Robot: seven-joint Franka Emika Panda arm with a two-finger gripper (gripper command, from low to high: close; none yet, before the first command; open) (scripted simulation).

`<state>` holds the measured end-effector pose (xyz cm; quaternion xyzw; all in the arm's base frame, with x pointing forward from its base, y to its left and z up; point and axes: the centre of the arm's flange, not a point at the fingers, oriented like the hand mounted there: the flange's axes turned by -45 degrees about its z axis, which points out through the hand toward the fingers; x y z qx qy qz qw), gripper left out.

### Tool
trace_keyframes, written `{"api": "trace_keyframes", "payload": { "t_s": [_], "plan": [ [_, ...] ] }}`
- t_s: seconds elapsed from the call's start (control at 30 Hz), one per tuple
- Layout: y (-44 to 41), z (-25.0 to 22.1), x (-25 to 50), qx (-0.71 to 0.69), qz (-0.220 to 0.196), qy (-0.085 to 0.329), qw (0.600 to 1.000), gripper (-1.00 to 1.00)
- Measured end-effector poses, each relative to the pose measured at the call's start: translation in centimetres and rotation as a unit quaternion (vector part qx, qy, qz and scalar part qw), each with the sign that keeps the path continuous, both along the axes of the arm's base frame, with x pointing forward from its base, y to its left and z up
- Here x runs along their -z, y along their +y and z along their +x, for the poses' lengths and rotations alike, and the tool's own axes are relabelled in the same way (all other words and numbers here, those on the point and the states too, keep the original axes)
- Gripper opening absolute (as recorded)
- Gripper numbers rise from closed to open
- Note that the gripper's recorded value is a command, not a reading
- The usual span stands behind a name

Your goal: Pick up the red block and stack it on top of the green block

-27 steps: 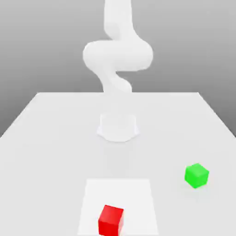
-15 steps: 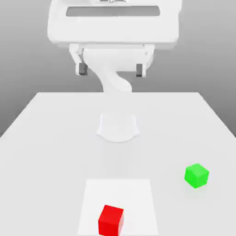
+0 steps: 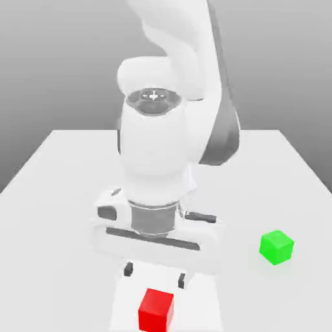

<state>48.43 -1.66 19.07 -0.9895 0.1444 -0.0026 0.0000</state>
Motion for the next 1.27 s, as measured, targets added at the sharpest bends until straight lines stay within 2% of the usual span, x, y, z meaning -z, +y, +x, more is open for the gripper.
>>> {"api": "trace_keyframes", "payload": {
  "t_s": [0.07,0.1,0.33,0.53,0.67,0.77,0.93,1.13,1.17,1.27],
  "plan": [
    [0.0,-0.1,2.7,0.001,0.000,0.002,1.000,0.00],
    [0.0,-0.1,3.9,0.000,0.000,0.002,1.000,-1.00],
    [0.0,-0.2,4.1,0.001,0.000,0.002,1.000,-1.00],
    [2.6,-0.8,-2.0,-0.001,0.004,0.002,1.000,-1.00],
    [12.3,-4.6,-3.8,-0.010,0.012,0.003,1.000,-1.00],
    [20.3,-9.7,-4.7,-0.036,0.012,0.004,0.999,-1.00],
    [26.5,-17.8,-5.3,-0.030,0.003,0.003,1.000,-1.00],
    [26.8,-18.6,-0.3,-0.019,0.000,0.001,1.000,-1.00],
    [26.8,-18.7,0.5,-0.020,0.000,0.001,1.000,1.00],
    [26.8,-18.7,0.5,-0.020,0.000,0.001,1.000,1.00]
  ]
}}
